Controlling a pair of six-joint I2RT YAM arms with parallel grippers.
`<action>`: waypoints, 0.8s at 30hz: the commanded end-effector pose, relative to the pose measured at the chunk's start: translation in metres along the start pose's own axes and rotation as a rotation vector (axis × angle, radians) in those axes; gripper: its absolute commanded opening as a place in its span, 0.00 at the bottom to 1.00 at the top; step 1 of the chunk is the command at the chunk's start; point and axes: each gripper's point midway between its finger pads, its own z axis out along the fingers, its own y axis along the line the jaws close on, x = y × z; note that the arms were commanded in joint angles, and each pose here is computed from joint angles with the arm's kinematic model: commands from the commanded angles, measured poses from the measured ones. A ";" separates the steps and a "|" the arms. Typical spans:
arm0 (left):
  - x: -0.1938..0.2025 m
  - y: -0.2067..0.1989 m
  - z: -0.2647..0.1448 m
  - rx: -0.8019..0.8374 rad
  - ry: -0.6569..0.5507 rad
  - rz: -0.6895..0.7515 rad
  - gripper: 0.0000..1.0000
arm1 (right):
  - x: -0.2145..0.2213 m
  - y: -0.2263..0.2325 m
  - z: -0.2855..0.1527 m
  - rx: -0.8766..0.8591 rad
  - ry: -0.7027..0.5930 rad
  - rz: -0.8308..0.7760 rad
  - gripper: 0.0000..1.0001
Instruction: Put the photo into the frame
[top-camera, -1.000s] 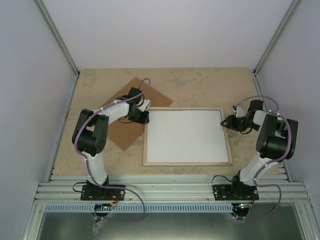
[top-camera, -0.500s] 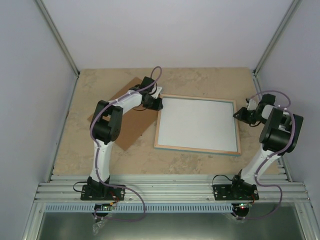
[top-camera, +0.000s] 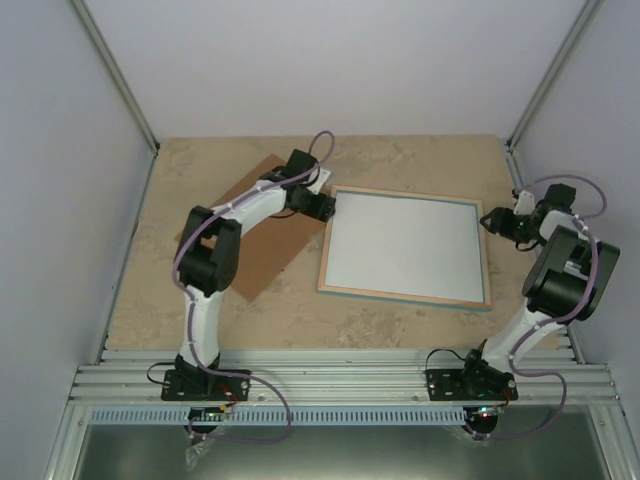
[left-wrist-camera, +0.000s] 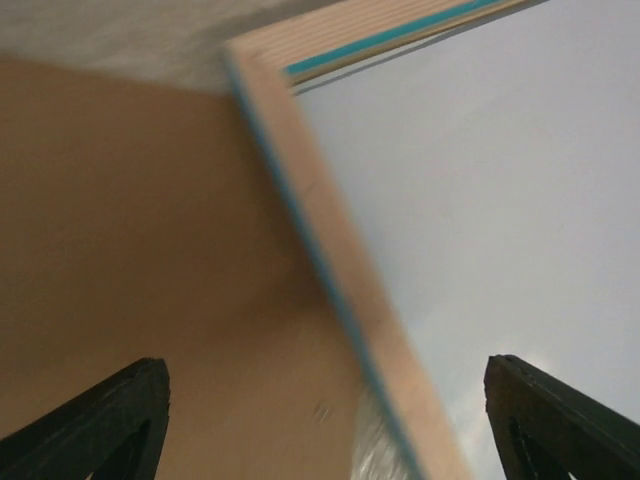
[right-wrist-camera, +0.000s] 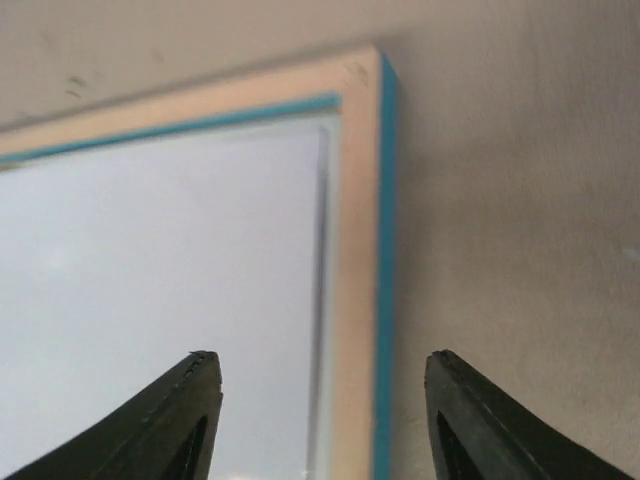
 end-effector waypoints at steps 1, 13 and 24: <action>-0.009 0.035 -0.066 -0.218 -0.085 0.137 0.92 | -0.039 0.042 -0.044 -0.088 -0.149 -0.151 0.63; 0.101 0.065 -0.071 -0.212 0.151 0.355 0.99 | -0.094 0.129 -0.116 -0.027 -0.365 -0.551 0.98; 0.100 0.097 -0.037 -0.255 0.192 0.157 0.97 | -0.079 0.203 -0.147 -0.363 -0.375 -0.453 0.98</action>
